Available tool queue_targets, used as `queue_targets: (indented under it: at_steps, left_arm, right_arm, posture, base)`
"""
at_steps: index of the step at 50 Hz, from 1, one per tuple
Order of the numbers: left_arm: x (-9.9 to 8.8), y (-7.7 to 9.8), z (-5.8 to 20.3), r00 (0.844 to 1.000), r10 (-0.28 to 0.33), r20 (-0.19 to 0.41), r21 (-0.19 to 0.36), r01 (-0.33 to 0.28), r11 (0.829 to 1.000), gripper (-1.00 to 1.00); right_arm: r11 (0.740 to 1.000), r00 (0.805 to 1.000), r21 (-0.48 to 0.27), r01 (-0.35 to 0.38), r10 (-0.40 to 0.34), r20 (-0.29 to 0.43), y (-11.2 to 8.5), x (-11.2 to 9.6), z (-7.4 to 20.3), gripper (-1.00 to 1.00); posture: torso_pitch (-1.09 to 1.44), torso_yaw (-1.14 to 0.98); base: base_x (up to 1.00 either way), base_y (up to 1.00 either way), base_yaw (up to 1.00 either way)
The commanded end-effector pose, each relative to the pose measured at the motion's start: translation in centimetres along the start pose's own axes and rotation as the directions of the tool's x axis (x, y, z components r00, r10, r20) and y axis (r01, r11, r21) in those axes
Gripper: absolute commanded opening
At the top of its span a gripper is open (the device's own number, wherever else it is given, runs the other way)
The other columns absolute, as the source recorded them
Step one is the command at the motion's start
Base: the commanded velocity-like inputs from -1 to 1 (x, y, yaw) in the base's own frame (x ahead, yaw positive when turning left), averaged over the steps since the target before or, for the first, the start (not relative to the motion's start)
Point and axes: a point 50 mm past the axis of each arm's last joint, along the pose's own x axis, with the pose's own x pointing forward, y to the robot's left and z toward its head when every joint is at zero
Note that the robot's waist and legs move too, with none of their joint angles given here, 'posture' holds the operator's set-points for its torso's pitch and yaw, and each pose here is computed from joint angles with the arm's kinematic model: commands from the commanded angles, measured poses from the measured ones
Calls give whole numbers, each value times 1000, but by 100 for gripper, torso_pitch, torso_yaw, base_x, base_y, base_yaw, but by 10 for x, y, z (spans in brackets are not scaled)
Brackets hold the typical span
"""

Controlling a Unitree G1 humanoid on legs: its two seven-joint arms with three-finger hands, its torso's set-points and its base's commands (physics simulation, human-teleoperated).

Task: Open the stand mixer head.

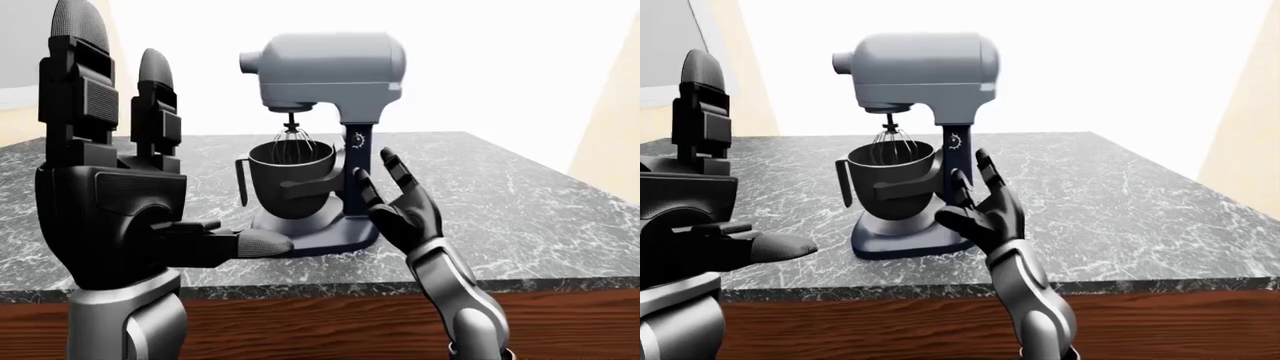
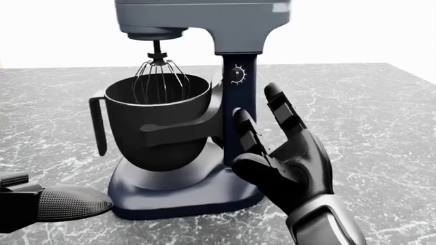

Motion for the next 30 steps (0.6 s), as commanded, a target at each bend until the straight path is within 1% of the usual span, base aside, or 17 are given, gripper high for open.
queue_targets:
  at_steps: [1, 30]
  left_arm:
    - [2, -2, 5, 999, -10, 39, -2, 10, 1000, 100]
    - [2, -1, 6, 999, -9, 41, 1, 9, 1000, 100]
  right_arm:
    - [999, 998, -5, -53, 53, 38, 11, 2, 8, 100]
    - [998, 997, 8, -61, 61, 36, 13, 6, 8, 100]
  posture:
    - [-54, 0]
    - [-54, 0]
  base:
    - [0, 0, 0]
    - [0, 0, 0]
